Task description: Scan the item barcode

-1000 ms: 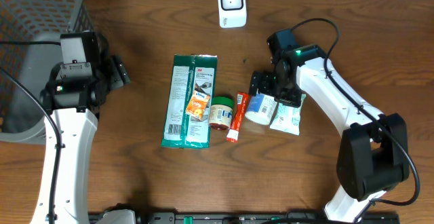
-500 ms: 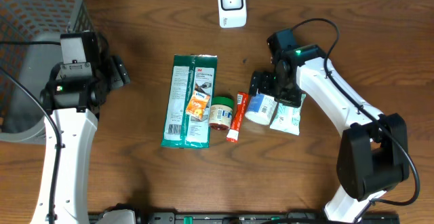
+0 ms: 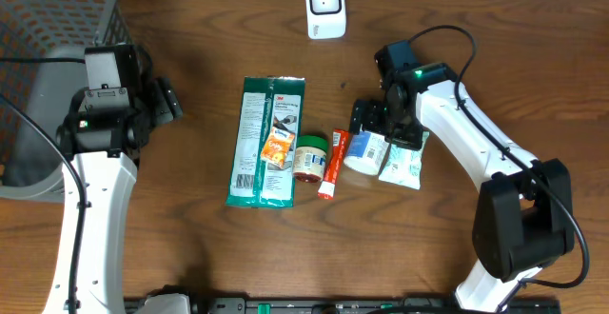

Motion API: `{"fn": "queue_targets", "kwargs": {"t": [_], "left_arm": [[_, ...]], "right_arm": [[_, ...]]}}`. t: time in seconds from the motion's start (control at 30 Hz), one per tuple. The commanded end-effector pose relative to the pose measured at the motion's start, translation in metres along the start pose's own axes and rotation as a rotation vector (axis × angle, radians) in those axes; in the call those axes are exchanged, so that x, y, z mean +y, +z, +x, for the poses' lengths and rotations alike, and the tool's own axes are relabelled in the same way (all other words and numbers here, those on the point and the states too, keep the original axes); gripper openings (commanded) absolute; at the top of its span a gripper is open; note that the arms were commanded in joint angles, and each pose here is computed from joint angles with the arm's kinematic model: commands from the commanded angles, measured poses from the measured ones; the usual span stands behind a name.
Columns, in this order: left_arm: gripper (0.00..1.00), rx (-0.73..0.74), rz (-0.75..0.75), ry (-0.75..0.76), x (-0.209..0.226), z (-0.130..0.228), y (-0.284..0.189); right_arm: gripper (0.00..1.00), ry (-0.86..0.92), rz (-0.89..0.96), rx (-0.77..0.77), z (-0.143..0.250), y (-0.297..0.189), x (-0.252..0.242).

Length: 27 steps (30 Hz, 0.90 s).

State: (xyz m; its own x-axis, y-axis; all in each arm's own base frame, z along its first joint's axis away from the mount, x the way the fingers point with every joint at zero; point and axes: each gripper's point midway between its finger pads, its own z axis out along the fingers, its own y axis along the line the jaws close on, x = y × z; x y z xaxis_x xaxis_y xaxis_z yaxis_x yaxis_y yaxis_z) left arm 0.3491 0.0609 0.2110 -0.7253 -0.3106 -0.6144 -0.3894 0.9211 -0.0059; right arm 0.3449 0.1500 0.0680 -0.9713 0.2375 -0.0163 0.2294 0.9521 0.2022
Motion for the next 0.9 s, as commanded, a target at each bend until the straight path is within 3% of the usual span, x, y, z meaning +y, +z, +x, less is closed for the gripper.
{"fn": "queue_targets", "kwargs": {"t": [0.0,0.87], "left_arm": [[0.87,-0.015,-0.002,-0.017,0.0000,-0.0062,-0.0018],[0.87,-0.015,-0.002,-0.017,0.0000,-0.0062,-0.0018]], "right_arm": [[0.99,0.016,-0.002,0.002,-0.0011,-0.0010,-0.0047],[0.99,0.026,0.002,0.000,-0.0031,-0.0019,-0.0082]]}}
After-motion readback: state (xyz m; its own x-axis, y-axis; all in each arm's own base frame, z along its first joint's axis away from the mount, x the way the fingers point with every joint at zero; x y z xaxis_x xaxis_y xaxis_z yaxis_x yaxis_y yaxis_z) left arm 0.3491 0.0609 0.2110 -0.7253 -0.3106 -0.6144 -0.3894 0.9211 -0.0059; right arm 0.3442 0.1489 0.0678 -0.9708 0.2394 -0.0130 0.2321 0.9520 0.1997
